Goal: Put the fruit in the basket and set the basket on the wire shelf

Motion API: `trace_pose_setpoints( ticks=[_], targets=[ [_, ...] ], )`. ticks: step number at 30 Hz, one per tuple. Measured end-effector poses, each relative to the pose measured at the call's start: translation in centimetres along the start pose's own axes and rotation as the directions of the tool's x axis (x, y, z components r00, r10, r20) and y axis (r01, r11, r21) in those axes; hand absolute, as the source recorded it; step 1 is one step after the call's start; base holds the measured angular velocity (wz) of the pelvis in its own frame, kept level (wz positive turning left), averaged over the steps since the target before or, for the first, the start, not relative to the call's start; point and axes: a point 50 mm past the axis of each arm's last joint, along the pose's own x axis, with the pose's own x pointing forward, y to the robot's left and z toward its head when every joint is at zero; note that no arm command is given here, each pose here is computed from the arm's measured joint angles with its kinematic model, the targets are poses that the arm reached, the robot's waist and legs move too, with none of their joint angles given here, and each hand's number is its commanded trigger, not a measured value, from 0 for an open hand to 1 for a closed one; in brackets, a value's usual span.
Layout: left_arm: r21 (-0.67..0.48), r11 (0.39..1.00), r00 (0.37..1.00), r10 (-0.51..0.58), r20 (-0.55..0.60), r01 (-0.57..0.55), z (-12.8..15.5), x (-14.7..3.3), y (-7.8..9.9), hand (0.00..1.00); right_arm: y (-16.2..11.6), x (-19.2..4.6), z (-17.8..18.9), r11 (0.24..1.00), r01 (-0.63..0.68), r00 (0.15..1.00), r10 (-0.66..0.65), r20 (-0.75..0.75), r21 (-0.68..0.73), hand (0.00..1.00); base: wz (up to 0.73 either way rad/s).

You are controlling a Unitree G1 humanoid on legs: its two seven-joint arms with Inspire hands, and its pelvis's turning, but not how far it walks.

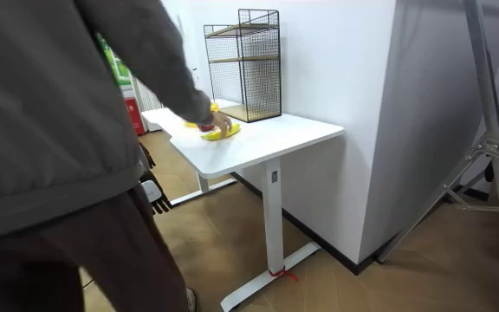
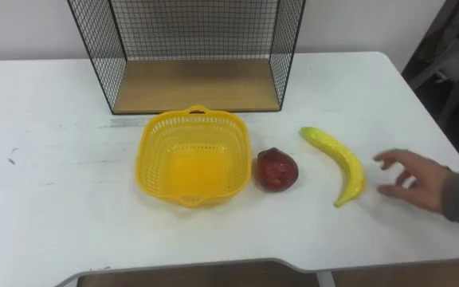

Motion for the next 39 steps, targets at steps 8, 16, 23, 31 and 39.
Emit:
trace_pose_setpoints(
  ticks=[8, 16, 23, 31, 39],
  targets=[
    [-0.027, 1.000, 1.000, 0.011, -0.010, -0.011, -0.4, -0.1, 0.3, 0.00, 0.0, 0.0, -0.1, 1.000, 0.000, 1.000, 0.000, -0.001, 0.003, 0.00, 0.01],
    [-0.043, 0.999, 1.000, 0.011, -0.016, -0.012, -0.6, -0.1, 0.3, 0.00, 0.0, 0.0, -0.1, 1.000, 0.004, 1.000, -0.004, 0.000, 0.012, 0.00, 0.00],
    [-0.055, 0.998, 0.999, 0.022, -0.028, -0.024, -1.0, -0.2, 0.4, 0.00, -0.3, -0.1, -0.9, 0.990, 0.036, 0.999, -0.035, -0.009, 0.139, 0.00, 0.00],
    [-0.090, 0.994, 0.996, 0.059, -0.064, -0.065, -2.5, -0.5, 1.0, 0.00, -1.9, -0.7, -3.3, 0.811, 0.147, 0.989, -0.134, -0.065, 0.566, 0.00, 0.00],
    [-0.176, 0.974, 0.983, 0.121, -0.135, -0.144, -4.9, -1.2, 2.8, 0.00, -4.0, -1.3, -3.9, 0.212, 0.188, 0.960, -0.245, -0.134, 0.959, 0.00, -0.01]
  ],
)
